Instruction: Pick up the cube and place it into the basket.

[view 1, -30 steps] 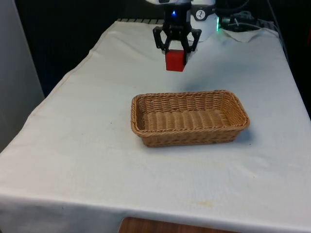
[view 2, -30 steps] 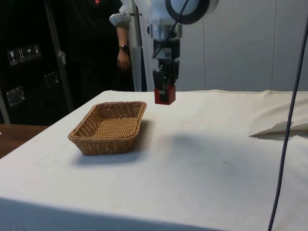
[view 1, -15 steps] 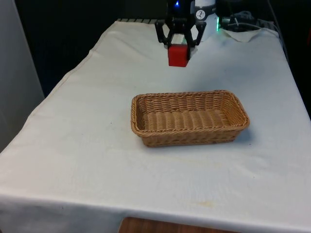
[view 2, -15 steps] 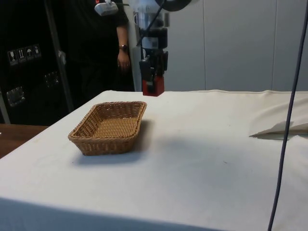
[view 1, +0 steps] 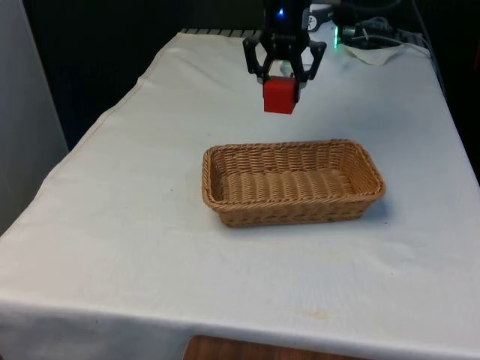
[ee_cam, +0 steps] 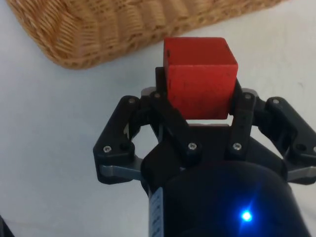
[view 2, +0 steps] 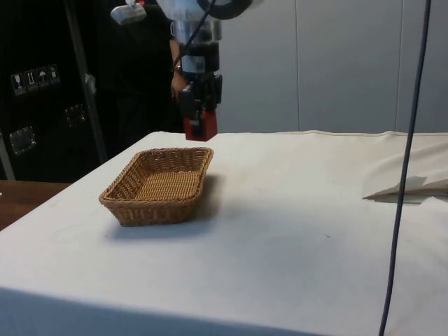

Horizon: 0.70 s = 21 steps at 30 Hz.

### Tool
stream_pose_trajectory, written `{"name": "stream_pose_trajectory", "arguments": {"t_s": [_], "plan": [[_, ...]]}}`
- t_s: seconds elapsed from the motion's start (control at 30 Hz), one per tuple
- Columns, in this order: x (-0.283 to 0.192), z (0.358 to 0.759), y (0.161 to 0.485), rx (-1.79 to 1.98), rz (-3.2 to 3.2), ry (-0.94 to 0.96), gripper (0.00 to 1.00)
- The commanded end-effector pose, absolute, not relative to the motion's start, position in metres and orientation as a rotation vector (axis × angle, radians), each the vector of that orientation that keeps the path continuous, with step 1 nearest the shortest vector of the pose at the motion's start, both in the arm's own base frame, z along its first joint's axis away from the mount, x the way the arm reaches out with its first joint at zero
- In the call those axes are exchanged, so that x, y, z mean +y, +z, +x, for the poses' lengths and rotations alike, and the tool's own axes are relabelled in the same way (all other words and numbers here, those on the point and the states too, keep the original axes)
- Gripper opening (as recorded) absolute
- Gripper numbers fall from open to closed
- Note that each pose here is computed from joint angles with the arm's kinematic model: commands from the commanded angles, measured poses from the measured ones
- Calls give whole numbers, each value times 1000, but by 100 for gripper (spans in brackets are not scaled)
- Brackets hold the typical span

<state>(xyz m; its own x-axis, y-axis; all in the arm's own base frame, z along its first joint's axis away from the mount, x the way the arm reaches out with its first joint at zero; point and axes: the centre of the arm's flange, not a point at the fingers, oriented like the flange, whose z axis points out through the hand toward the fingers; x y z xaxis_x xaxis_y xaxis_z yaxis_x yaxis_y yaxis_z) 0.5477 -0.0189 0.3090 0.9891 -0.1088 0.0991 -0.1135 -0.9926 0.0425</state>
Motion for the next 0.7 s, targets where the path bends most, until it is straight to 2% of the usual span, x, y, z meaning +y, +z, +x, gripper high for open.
{"name": "stream_pose_trajectory", "arguments": {"t_s": [0.0,0.67], "plan": [[-15,552,309,-178,3088,142,3],[5,607,296,-155,3071,174,3]]}}
